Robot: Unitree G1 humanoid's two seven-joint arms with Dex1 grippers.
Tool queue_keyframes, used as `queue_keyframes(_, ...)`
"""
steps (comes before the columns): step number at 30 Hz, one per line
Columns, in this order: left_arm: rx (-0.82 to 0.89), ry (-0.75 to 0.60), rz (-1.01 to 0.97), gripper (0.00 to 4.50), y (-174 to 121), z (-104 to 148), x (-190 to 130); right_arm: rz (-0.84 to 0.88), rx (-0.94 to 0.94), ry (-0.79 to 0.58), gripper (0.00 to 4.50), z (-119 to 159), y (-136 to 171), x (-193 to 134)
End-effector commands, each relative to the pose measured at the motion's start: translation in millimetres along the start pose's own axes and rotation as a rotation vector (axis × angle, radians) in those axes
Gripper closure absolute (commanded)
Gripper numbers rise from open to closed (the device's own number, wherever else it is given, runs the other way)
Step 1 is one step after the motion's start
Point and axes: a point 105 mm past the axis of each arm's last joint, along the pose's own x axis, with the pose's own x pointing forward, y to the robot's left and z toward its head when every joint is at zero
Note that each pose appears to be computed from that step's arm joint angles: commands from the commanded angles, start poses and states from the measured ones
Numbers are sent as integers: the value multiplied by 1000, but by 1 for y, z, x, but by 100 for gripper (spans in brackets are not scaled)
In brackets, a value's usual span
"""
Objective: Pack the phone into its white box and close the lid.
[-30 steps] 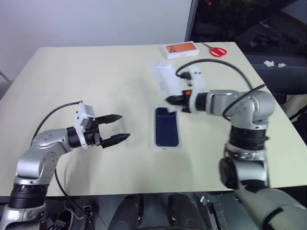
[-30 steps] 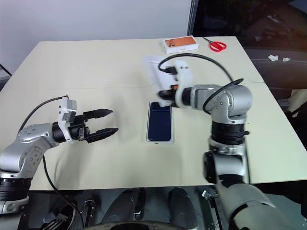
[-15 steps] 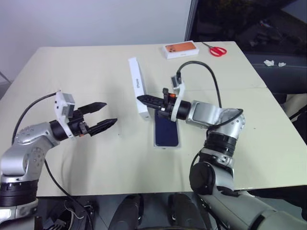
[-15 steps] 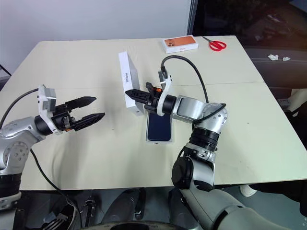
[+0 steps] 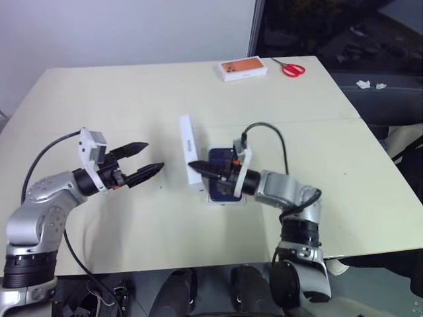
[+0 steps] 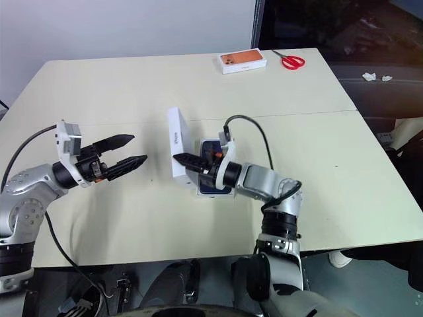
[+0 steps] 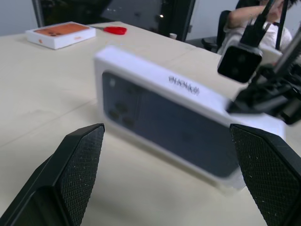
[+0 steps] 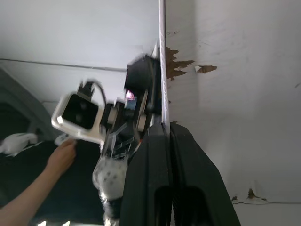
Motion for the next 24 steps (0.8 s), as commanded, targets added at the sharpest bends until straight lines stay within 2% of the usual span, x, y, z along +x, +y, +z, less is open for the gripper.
queue_keyframes(1, 41, -19, -12, 0, -3, 9, 3, 47, -2, -9, 448, 1, 17, -1)
queue_keyframes(4, 39, -19, -13, 0, -3, 8, 3, 53, -5, -21, 448, 2, 21, 0)
queue_keyframes(8, 16, -2, -22, 0, -5, 1, 7, 13, 23, -46, 448, 5, 10, -3)
queue_keyframes(10, -11, 24, -38, 54, -9, -9, 8, 9, 22, -56, 450, 6, 9, -5)
queue_keyframes(11, -26, 32, -45, 85, -11, -15, 11, 13, 22, -63, 421, 7, 9, -6)
queue_keyframes(13, -46, 38, -53, 182, -15, -21, 14, 18, 22, -69, 357, 8, 9, -7)
queue_keyframes(14, -47, 39, -49, 235, -15, -25, 17, 14, 22, -74, 301, 9, 9, -7)
queue_keyframes(15, -45, 39, -45, 280, -15, -28, 19, 11, 21, -77, 263, 9, 9, -8)
queue_keyframes(16, -53, 36, -47, 341, -16, -30, 21, 10, 19, -77, 198, 10, 8, -8)
queue_keyframes(18, -64, 36, -54, 442, -19, -36, 26, 10, 0, -82, 97, 12, 10, -11)
queue_keyframes(20, -69, 34, -59, 450, -22, -43, 36, -11, -162, -70, 1, 22, 21, -23)
queue_keyframes(24, -71, 1, -61, 450, -23, -44, 52, -108, -489, -30, 1, 46, 33, -55)
